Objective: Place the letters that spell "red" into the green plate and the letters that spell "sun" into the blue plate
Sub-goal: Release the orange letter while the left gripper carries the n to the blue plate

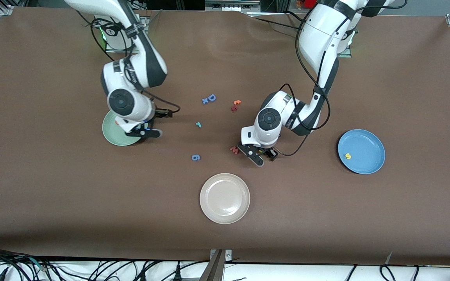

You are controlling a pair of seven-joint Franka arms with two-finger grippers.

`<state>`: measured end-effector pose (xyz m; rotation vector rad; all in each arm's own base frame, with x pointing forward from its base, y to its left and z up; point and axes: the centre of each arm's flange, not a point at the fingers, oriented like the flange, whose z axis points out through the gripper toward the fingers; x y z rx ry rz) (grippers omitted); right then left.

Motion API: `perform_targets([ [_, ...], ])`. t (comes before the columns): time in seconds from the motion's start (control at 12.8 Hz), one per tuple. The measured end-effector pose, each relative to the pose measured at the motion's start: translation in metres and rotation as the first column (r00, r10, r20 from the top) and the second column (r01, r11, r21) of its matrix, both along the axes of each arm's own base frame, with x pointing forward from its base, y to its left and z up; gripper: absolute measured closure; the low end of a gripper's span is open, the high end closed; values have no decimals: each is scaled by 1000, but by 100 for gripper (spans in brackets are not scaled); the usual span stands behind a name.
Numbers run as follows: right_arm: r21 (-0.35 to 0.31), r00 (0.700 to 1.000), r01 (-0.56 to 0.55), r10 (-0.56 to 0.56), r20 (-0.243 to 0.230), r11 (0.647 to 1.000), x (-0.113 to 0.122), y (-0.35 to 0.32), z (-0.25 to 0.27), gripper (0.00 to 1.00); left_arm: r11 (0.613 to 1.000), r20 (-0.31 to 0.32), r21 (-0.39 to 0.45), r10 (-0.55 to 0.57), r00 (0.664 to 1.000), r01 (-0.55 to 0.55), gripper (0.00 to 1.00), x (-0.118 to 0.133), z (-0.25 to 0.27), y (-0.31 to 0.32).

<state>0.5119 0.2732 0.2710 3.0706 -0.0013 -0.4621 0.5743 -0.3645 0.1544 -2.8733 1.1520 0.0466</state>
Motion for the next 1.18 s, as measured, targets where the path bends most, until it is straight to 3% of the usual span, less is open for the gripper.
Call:
perform_targets([
  [0.47,19,996,-58,57,62,998,35,44,2,0,999,7,2,-54,999,54,66,57,20,100],
  [0.63,33,991,-99,95,93,995,33,70,-6,0,995,-24,-36,-91,996,90,66,78,34,161],
  [0.78,47,978,-146,138,154,988,19,107,-21,3,990,-58,-70,-124,991,120,66,92,41,227],
  [0.86,46,976,-145,135,173,988,11,123,-31,6,990,-80,-79,-127,989,121,66,94,42,255],
  [1.1,15,983,-97,93,156,995,-10,143,-55,43,993,-148,-74,-104,984,94,66,90,40,303],
  [1.18,7,985,-93,91,147,996,-13,142,-62,46,993,-160,-71,-102,982,92,66,89,39,312],
])
